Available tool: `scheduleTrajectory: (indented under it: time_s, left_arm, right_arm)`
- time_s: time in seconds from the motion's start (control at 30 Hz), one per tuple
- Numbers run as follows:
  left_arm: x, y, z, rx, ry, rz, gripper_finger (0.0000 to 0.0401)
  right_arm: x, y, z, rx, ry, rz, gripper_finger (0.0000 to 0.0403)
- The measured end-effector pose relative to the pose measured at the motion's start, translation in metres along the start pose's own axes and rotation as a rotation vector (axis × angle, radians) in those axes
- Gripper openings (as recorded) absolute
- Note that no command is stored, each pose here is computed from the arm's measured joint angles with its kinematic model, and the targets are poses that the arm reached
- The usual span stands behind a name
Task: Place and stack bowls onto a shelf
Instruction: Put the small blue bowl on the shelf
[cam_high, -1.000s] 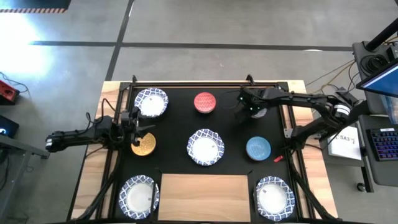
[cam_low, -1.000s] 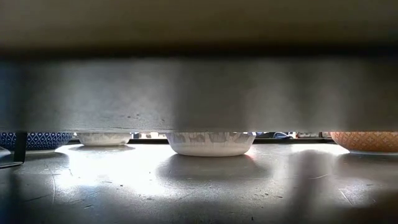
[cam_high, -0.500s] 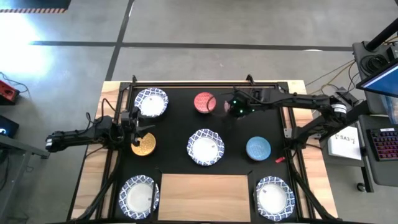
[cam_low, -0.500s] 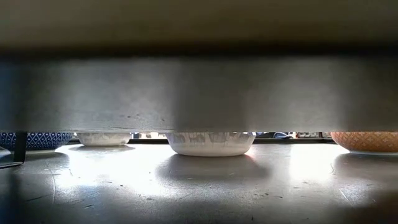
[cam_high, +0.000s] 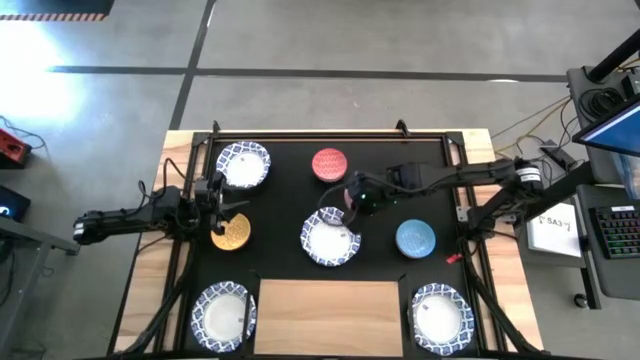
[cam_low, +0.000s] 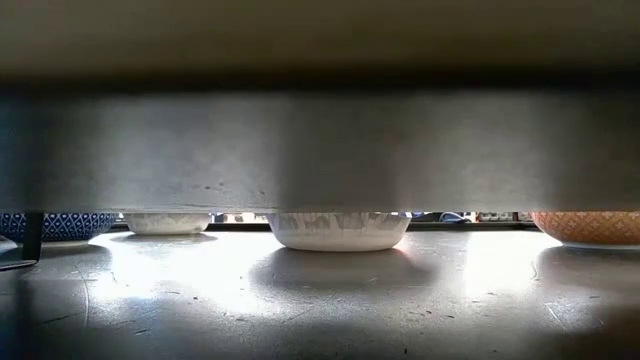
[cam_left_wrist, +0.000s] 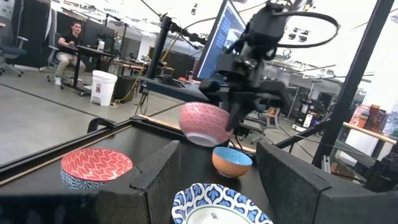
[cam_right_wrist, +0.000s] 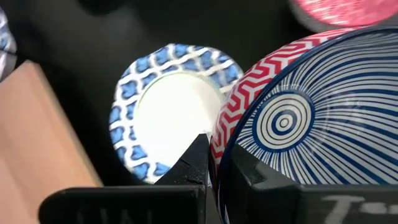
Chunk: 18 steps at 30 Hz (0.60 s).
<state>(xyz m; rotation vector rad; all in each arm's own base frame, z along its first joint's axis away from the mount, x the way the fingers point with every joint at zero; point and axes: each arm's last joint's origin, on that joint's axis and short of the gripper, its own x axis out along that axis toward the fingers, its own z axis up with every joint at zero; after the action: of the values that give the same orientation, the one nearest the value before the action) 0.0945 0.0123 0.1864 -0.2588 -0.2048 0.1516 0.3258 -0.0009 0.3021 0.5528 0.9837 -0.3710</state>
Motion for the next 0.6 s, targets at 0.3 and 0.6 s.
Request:
scheduleTrajectory:
  time_s: [0.3, 0.6]
  left_arm:
    - [0.000, 0.000, 0.000, 0.000, 0.000, 0.000, 0.0194]
    - [0.000, 0.000, 0.000, 0.000, 0.002, 0.000, 0.0194]
  right_arm:
    - [0.007, 0.037, -0.019, -0.136, 0.110, 0.052, 0.0013]
    - [0.007, 0.062, -0.052, -0.341, 0.257, 0.097, 0.0013]
